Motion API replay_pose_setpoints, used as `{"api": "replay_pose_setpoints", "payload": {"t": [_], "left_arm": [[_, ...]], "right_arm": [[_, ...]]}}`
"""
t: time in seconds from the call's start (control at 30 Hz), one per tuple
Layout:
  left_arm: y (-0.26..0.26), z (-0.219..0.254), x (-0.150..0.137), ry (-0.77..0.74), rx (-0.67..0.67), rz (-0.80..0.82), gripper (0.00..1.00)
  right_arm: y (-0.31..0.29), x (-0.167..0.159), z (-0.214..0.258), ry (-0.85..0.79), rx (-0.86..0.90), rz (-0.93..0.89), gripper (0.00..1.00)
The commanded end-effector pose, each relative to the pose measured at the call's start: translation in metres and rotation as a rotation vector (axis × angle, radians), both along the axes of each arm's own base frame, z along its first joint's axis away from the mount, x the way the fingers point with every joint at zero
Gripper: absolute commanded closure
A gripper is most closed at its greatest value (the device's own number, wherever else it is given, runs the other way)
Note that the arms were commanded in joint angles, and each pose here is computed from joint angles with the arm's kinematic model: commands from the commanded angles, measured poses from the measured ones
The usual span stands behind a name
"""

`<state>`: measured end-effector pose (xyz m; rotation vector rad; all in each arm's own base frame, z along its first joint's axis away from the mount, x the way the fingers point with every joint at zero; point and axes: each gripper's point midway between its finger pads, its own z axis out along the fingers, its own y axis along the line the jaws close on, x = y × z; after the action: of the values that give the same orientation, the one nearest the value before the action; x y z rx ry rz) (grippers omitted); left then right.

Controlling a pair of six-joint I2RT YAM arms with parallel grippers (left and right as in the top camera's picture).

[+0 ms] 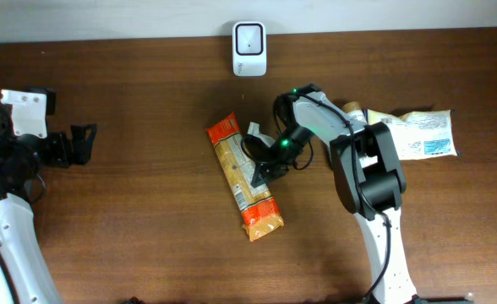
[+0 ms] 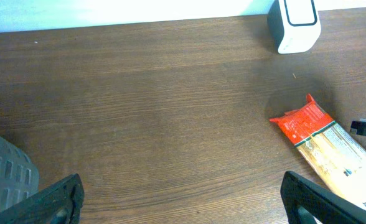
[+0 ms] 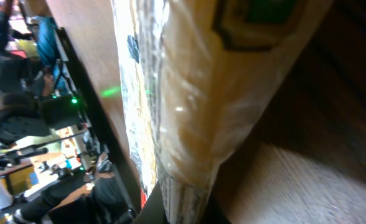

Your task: Scan the item barcode

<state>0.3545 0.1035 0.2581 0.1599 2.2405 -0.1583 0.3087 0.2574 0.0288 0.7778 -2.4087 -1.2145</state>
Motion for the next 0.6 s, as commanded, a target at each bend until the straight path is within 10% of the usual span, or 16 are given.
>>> {"api": "replay_pose_setpoints", "payload": {"t": [0.0,0.27,0.57], "left_arm": [[0.0,0.005,0.001,-0.018,0.01,-0.016,0.01],[0.0,0.005,0.001,-0.018,0.01,-0.016,0.01],[0.0,0.005,0.001,-0.018,0.01,-0.016,0.01]], "right_arm": [[0.017,0.013,0.032,0.004,0.116,-0.043,0.96],[0.017,0.026,0.127,-0.119,0.198,-0.052,0.96],[-0.049,0.077,0.264,-0.256,0.711,-0.376,0.96]]}}
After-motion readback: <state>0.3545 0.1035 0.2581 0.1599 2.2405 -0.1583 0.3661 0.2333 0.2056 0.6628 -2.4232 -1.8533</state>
